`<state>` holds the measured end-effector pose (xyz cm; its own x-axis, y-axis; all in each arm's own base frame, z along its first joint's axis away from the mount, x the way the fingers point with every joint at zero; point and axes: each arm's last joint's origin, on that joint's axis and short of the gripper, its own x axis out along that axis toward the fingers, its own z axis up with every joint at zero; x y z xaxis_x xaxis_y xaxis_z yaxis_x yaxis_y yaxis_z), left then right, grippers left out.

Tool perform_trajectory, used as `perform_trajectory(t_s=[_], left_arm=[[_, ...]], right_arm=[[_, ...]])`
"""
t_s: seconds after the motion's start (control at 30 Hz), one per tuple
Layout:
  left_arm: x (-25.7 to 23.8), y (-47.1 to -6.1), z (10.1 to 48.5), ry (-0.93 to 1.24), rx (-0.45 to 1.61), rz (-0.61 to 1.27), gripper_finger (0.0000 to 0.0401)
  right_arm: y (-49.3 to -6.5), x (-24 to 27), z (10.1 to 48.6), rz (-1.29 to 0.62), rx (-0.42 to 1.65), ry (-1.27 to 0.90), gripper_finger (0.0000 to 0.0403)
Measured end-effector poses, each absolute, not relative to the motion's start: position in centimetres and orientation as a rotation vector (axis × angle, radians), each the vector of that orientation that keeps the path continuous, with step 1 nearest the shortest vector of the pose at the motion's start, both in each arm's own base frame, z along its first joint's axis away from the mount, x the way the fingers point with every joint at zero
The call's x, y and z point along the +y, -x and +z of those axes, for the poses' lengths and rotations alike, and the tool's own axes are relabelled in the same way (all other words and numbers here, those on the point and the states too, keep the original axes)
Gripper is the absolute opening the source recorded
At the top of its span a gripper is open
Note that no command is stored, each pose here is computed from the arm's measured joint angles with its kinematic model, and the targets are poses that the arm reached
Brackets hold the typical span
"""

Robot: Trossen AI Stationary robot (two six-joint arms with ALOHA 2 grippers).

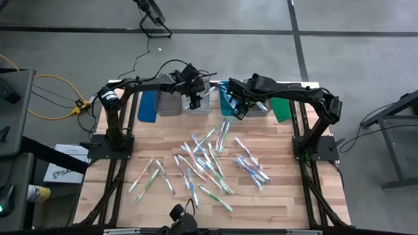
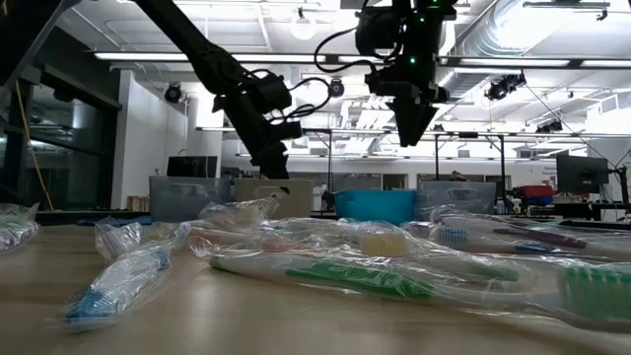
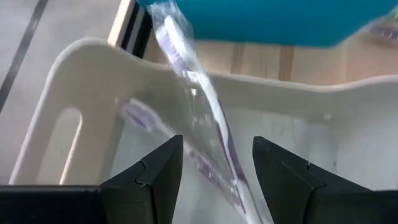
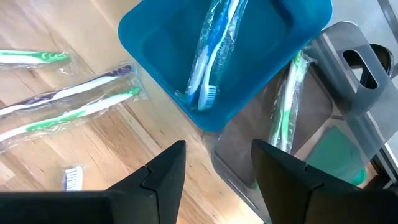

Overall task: Pick & Place Toothbrushes
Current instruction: Adjust the violet toothbrush

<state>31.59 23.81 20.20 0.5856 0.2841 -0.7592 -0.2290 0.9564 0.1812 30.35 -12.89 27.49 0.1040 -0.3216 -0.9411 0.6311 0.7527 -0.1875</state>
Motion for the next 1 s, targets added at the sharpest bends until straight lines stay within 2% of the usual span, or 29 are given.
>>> perform_trajectory(t_s=[0.43,0.6,0.93,1.0], left_arm=[[25.2,-32.6,19.7,-0.005,0.923,0.236,0.0178],[25.2,-32.4,19.6,0.006,0.936,0.234,0.0134],[25.2,-32.4,19.6,-0.026,0.946,0.229,0.0011],[25.2,-32.4,19.6,-0.03,0.947,0.226,0.0006]], right_arm=[[-30.3,-12.9,27.5,-0.712,1.289,-0.285,0.0176],[-30.3,-12.9,27.5,-0.708,1.291,-0.28,0.0176],[-30.3,-12.9,27.5,-0.712,1.291,-0.291,0.0176],[-30.3,-12.9,27.5,-0.713,1.297,-0.293,0.0176]])
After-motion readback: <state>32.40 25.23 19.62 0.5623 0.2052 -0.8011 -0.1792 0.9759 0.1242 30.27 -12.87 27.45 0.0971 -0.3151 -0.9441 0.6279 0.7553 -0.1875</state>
